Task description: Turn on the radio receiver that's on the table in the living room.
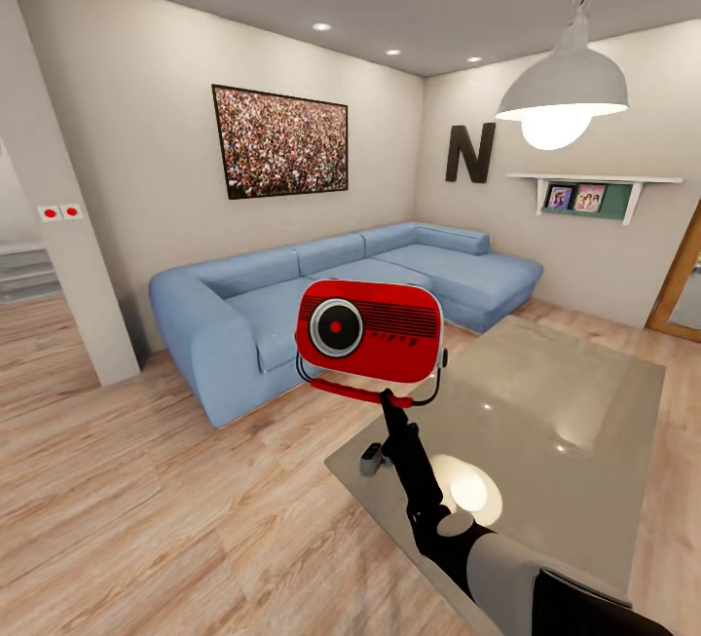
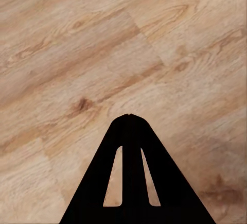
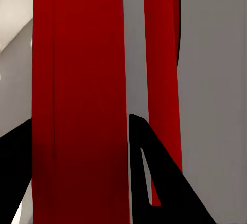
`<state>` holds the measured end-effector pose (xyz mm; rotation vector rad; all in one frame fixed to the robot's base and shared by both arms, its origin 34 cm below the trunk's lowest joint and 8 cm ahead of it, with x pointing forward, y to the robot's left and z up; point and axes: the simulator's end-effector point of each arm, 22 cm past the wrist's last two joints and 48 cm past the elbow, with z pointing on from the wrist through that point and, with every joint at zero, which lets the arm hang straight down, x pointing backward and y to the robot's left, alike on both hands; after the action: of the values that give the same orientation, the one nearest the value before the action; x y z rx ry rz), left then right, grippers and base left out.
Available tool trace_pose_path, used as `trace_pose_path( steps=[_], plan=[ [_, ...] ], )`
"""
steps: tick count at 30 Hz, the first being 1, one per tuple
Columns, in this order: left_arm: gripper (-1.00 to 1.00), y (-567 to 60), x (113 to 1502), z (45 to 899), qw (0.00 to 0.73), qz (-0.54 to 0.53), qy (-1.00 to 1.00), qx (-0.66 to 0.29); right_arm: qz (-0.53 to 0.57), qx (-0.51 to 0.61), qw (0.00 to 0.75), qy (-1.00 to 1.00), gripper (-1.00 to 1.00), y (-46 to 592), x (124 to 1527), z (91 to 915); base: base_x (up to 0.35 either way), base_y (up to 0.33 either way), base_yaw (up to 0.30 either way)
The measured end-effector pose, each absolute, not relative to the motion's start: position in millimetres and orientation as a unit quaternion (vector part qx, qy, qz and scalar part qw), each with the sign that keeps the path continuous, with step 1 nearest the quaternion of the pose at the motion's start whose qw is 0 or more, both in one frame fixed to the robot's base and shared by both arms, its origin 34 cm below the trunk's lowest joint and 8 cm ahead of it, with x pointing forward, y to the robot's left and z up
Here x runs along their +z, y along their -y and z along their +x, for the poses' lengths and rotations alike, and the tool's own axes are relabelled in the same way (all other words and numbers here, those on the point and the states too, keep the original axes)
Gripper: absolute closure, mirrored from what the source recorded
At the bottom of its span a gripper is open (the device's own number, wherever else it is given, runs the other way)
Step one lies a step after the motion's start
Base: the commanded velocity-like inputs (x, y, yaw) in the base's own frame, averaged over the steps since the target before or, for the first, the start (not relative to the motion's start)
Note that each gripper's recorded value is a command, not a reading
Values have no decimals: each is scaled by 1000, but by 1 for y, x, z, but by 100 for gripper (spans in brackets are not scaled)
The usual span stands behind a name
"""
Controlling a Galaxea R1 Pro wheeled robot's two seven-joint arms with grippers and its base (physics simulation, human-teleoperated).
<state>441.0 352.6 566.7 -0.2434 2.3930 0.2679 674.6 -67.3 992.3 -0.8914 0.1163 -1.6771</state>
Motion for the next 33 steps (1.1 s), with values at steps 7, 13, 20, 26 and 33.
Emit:
trace_pose_path(
  steps=[7, 13, 20, 26, 33],
  plan=[
    [100, -351, 638, 516, 430, -96, -893, 88, -382, -718, 580, -50, 100, 68, 992, 675, 0, 0, 0],
    [100, -290, 754, 613, 452, -68, -889, -18, -382, -719, 579, -49, 100, 68, 992, 675, 0, 0, 0],
    [100, -163, 876, 654, 477, 13, -858, -189, -390, -745, 540, -29, 100, 71, 988, 676, 0, 0, 0],
    [100, -110, 939, 676, 504, 37, -828, -244, -392, -753, 528, -22, 100, 72, 987, 676, 0, 0, 0],
    [100, -105, 952, 681, 507, 47, -823, -252, -403, -765, 502, -16, 100, 84, 980, 680, 0, 0, 0]
  ],
)
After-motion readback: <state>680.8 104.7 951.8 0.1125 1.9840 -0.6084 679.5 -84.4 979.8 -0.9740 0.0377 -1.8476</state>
